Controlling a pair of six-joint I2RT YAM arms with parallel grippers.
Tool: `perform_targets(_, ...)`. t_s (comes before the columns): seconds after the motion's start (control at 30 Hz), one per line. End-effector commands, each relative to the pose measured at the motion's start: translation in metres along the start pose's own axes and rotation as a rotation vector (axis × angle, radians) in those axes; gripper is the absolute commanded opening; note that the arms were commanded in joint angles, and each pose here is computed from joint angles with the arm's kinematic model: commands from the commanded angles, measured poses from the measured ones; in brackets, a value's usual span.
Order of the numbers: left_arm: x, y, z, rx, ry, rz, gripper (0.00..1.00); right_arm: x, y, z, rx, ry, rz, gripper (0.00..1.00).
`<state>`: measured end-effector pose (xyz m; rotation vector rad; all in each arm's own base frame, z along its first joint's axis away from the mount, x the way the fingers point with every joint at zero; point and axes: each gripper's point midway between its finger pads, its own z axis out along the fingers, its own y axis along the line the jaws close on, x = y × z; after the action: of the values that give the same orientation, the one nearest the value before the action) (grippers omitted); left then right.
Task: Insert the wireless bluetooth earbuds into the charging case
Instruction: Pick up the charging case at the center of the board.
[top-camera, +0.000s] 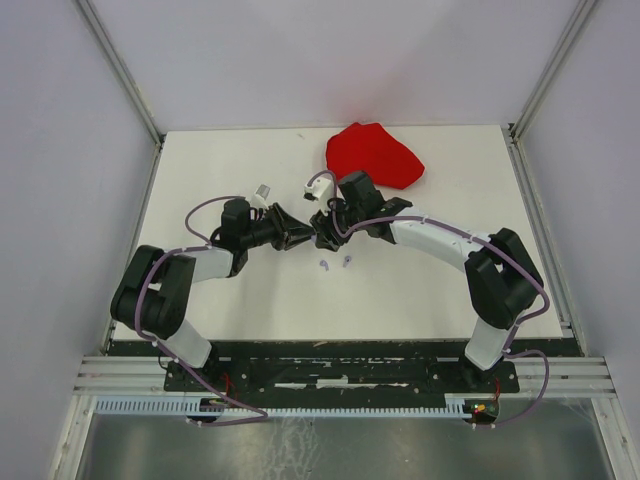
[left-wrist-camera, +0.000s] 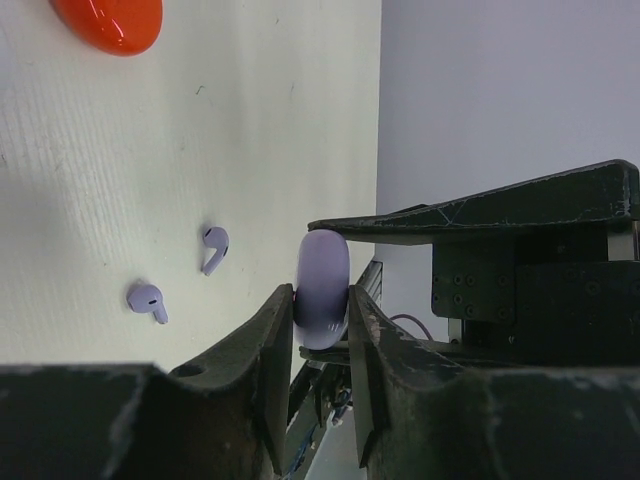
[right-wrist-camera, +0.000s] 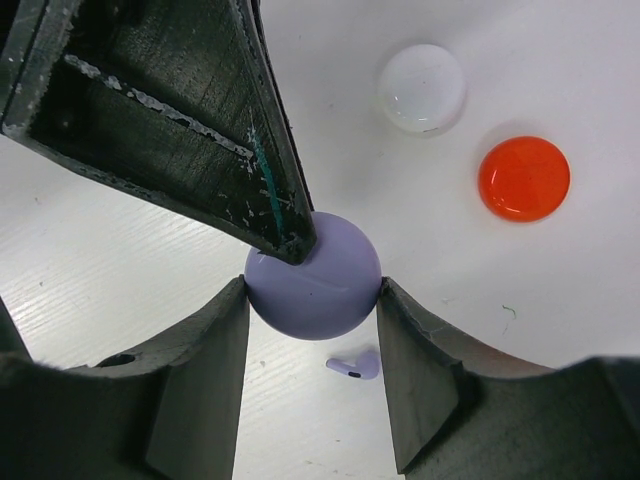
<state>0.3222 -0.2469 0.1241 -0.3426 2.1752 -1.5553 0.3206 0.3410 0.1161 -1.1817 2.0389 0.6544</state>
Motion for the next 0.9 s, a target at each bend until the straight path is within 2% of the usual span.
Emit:
perform_targets(0.0,0.004,-0.016,0.002,0.065,0.02,0.005,0.32,-0.026,0.002,-0.012,-0.004,-0.087,-0.029,0.35)
perform_targets(0.13,0.004,-0.016,0.002,0.064,0.018,0.005,0.24,-0.025,0.002,-0.012,-0.007,-0.087,-0.03,0.35)
perform_targets(0.27,0.003,-0.016,0.001,0.062,0.006,0.009,0.11,-0.026,0.002,-0.013,-0.005,-0.089,-0.028,0.37)
perform_targets(0.37,0.002,-0.016,0.001,0.053,-0.005,0.014,0.04,-0.027,0.0,-0.014,0.004,-0.091,-0.022,0.47)
perform_targets(0.53,-0.001,-0.013,0.001,0.035,-0.023,0.022,0.03,-0.035,-0.001,-0.02,0.013,-0.12,0.002,0.68)
perform_targets(0.67,-0.004,-0.011,0.002,0.02,-0.037,0.021,0.03,-0.053,-0.001,-0.037,0.038,-0.193,0.032,0.74)
perform_targets(0.87,-0.013,-0.011,0.006,0.011,-0.062,0.024,0.03,-0.067,-0.028,-0.065,0.238,-0.252,0.18,0.79)
